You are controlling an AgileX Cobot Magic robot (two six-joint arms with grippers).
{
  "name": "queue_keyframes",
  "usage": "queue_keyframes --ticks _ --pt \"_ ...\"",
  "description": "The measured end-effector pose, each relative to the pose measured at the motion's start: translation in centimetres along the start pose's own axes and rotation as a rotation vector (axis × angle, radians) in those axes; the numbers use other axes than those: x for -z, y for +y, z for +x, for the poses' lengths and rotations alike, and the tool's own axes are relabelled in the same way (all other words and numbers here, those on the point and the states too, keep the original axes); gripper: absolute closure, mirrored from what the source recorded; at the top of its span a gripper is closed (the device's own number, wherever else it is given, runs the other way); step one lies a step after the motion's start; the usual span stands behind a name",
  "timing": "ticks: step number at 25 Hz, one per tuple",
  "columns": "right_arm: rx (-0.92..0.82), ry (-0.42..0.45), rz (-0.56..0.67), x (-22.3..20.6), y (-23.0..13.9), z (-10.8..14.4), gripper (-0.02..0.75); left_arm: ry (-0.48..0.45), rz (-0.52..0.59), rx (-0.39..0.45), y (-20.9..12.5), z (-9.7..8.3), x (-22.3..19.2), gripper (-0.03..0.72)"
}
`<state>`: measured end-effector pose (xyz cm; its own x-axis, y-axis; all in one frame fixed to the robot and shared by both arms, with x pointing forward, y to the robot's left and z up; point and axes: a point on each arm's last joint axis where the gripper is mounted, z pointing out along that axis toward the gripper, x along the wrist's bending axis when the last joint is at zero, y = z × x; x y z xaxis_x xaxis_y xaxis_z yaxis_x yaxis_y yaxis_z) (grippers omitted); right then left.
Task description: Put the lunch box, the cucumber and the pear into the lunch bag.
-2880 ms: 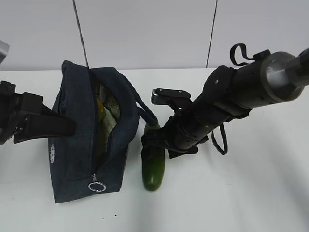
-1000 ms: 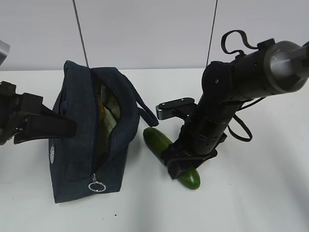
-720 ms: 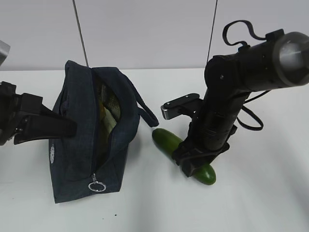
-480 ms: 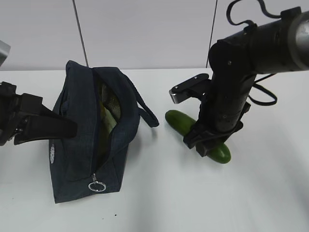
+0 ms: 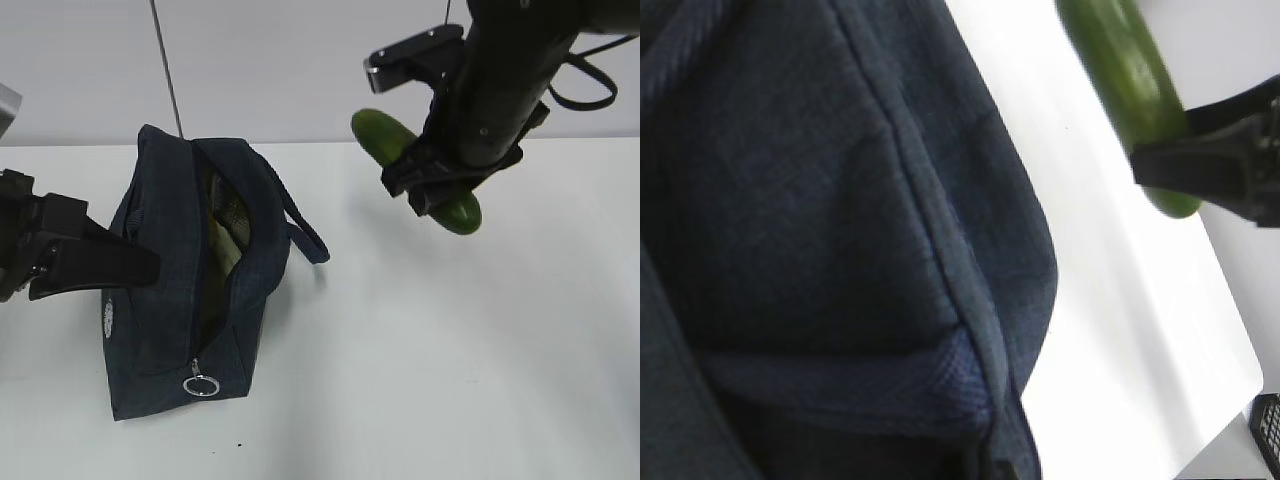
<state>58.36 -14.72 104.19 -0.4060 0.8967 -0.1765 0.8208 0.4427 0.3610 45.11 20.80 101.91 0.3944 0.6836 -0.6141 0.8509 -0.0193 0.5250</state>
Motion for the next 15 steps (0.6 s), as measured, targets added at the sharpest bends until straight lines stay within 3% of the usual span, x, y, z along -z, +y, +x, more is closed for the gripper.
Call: queue_keyframes --ticks 6,15 --pt "-0.078 0.138 -0.136 4.0 2.1 0.5 0.336 -0.002 0.002 0.0 0.0 0.0 0.0 0.702" --pt "-0.055 0.537 -0.262 6.3 3.5 3.6 0.336 -0.002 0.002 0.0 0.0 0.0 0.0 0.702"
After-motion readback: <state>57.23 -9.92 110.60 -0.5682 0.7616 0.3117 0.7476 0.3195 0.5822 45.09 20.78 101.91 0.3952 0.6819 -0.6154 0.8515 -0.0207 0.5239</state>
